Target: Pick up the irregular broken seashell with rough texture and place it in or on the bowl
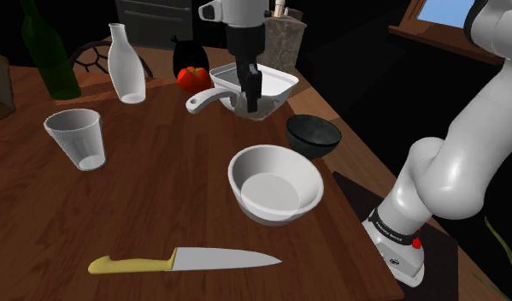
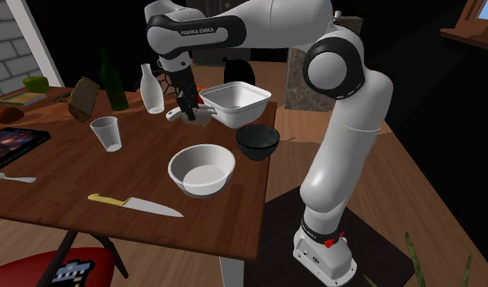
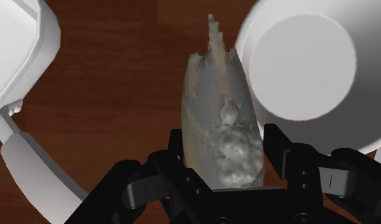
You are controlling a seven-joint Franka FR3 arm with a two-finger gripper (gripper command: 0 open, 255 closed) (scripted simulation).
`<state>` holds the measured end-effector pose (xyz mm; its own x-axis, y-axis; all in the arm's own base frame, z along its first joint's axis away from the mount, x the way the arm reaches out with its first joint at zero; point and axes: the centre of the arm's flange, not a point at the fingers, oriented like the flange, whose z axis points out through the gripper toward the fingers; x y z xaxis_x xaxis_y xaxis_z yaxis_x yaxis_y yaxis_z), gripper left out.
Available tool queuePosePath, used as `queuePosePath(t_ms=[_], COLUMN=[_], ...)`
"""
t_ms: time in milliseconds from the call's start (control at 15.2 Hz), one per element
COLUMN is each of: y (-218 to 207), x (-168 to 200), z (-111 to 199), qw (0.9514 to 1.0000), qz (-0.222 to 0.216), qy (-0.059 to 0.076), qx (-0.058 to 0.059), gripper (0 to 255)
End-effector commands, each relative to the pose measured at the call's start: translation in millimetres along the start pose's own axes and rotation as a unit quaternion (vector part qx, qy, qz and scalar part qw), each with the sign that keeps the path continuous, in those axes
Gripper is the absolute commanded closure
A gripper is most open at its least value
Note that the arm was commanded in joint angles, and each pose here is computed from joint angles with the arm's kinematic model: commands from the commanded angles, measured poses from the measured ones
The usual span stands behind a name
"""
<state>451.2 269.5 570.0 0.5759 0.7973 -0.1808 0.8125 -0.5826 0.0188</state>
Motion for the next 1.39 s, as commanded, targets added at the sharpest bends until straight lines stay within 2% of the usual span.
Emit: queuePosePath(t_ms=[0,990,1320], y=[1.9,34.9,34.4], x=[-26.6,-217.8,-213.0], z=[2.3,36.7,62.7], qw=[1.0,1.0,1.0], qz=[0.0,0.0,0.0], qy=[0.0,0.0,0.0], qx=[0.0,0.0,0.0], gripper=[255,255,255])
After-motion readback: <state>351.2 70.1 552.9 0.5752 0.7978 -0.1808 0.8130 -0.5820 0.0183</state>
